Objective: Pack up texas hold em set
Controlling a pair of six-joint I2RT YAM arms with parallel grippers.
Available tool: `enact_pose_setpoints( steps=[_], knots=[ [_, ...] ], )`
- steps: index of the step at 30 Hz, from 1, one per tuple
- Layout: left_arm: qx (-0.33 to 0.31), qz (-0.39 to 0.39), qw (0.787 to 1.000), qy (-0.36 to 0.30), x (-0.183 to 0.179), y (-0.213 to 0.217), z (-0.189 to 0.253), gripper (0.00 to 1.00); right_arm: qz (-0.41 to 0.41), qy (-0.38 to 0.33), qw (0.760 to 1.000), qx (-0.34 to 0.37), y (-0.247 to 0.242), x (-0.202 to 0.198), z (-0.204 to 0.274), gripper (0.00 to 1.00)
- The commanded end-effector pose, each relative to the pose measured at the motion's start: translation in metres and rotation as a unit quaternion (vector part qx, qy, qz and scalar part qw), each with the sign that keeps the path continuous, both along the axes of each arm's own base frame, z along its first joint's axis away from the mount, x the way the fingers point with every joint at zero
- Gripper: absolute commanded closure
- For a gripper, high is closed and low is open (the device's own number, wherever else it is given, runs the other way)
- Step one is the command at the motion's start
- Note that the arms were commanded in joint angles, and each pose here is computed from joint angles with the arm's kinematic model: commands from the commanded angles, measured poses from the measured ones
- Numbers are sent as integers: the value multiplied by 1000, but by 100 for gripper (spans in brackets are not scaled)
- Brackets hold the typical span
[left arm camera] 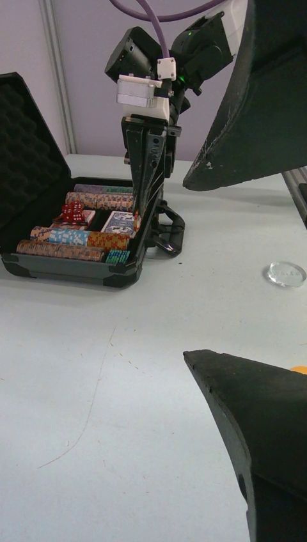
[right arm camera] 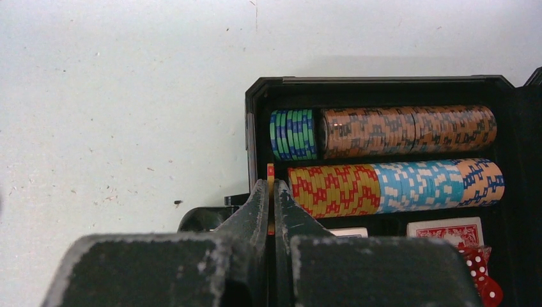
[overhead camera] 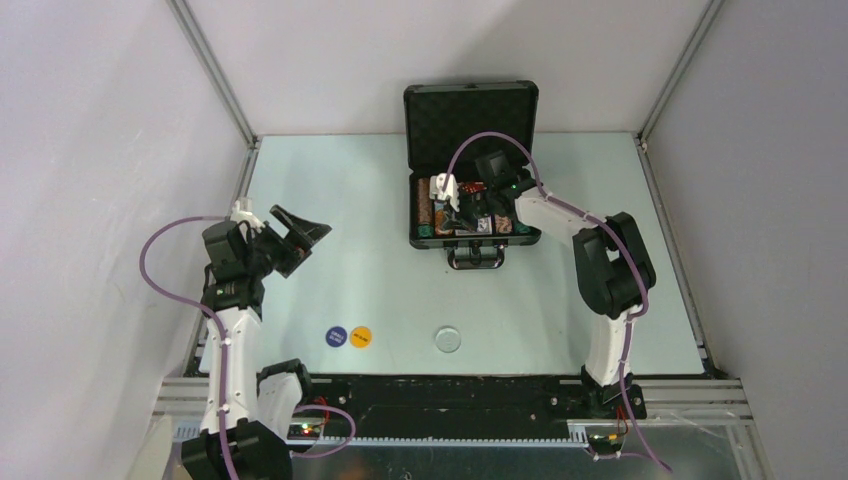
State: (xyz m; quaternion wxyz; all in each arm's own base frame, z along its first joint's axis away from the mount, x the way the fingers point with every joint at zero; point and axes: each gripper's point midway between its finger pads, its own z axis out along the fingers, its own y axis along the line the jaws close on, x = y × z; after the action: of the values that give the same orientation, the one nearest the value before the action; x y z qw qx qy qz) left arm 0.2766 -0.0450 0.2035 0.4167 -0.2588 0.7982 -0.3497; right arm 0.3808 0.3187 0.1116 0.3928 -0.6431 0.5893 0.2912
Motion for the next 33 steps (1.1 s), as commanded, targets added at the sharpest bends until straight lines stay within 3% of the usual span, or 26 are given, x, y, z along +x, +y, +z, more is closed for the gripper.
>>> enact_pose_setpoints(
  steps=[1, 17, 33],
  knots=[
    [7, -7, 1000, -4, 0, 1, -3, 2, 17, -3, 1000, 6, 4, -4, 0, 100],
    [8, -7, 1000, -5, 0, 1, -2, 2, -2, -2, 1000, -29, 3, 16, -33, 100],
    [8, -7, 1000, -2, 1, 2, -4, 2, -48, -132, 987, -83, 1, 53, -35, 100]
  ],
)
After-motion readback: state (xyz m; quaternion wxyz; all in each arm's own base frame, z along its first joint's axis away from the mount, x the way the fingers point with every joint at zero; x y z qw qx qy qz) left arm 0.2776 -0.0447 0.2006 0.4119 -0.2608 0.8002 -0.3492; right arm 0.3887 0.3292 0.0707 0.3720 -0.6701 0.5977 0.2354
